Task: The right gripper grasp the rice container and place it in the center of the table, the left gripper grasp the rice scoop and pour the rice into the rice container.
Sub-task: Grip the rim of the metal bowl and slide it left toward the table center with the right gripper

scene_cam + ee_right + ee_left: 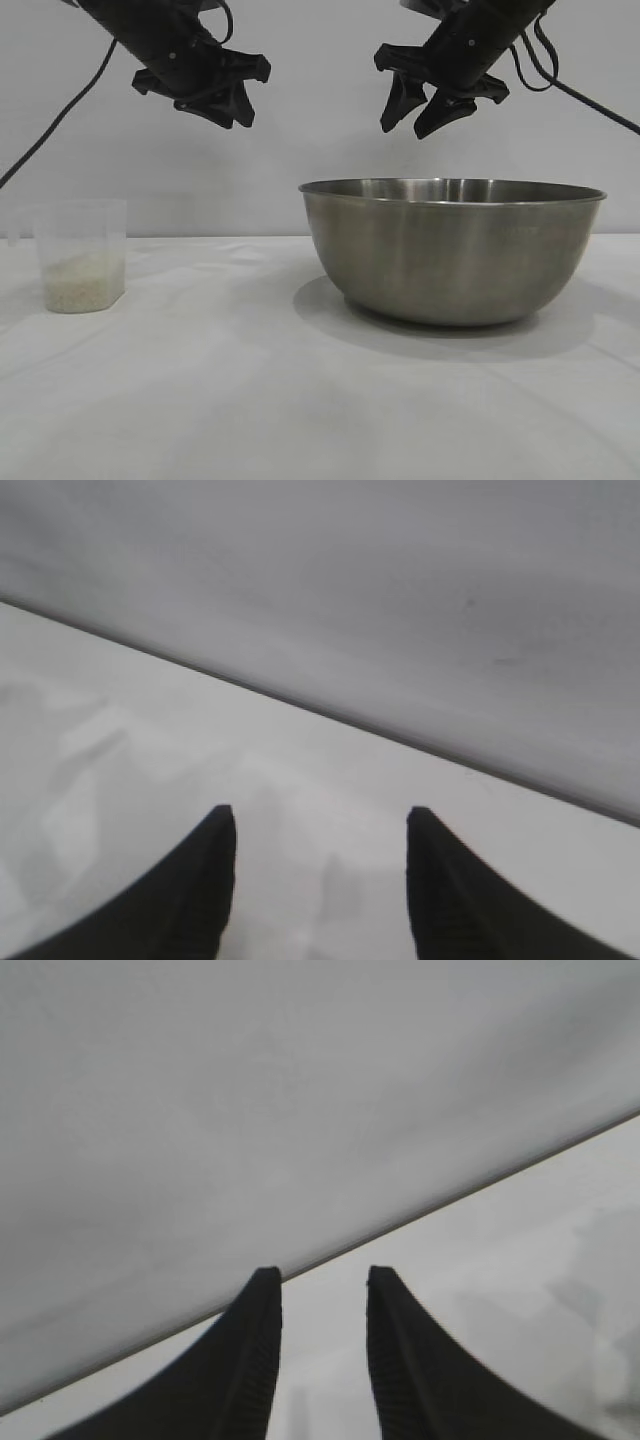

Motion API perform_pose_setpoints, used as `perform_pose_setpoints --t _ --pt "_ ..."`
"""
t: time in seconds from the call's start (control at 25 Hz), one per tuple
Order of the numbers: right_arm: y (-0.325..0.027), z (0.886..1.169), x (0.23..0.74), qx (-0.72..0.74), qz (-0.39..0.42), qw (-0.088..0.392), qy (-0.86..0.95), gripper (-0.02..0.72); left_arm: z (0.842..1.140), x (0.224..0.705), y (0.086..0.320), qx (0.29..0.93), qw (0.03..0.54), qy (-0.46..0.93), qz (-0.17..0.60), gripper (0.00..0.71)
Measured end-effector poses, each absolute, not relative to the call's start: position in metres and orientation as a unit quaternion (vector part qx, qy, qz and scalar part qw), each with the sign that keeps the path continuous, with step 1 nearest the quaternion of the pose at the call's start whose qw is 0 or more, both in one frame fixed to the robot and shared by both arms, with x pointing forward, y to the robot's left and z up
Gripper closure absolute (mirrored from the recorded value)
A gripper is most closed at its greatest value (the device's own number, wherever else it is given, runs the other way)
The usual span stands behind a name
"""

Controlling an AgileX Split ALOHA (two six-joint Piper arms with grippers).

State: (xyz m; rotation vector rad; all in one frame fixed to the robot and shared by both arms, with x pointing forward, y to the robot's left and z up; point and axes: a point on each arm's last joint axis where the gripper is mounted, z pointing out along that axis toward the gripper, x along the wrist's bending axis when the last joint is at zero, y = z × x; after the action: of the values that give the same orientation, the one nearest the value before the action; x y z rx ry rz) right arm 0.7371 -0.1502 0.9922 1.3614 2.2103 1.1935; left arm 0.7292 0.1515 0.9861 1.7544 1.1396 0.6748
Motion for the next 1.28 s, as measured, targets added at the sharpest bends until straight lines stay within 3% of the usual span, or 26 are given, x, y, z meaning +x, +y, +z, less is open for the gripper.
perform_pose_setpoints --t 0.6,1.0,1.28 --pt "-0.153 0.996 0.733 0.47 0.409 0.123 0.773 0.333 0.986 0.729 0.152 0.71 0.454 0.462 0.275 0.518" --pt "-0.213 1.075 0.696 0.49 0.38 0.071 0.781 0.333 0.986 0.729 0.152 0.711 0.454 0.462 0.274 0.518" --pt "-0.226 1.085 0.667 0.516 0.297 -0.004 0.804 0.333 0.99 0.728 0.152 0.709 0.457 0.46 0.276 0.518"
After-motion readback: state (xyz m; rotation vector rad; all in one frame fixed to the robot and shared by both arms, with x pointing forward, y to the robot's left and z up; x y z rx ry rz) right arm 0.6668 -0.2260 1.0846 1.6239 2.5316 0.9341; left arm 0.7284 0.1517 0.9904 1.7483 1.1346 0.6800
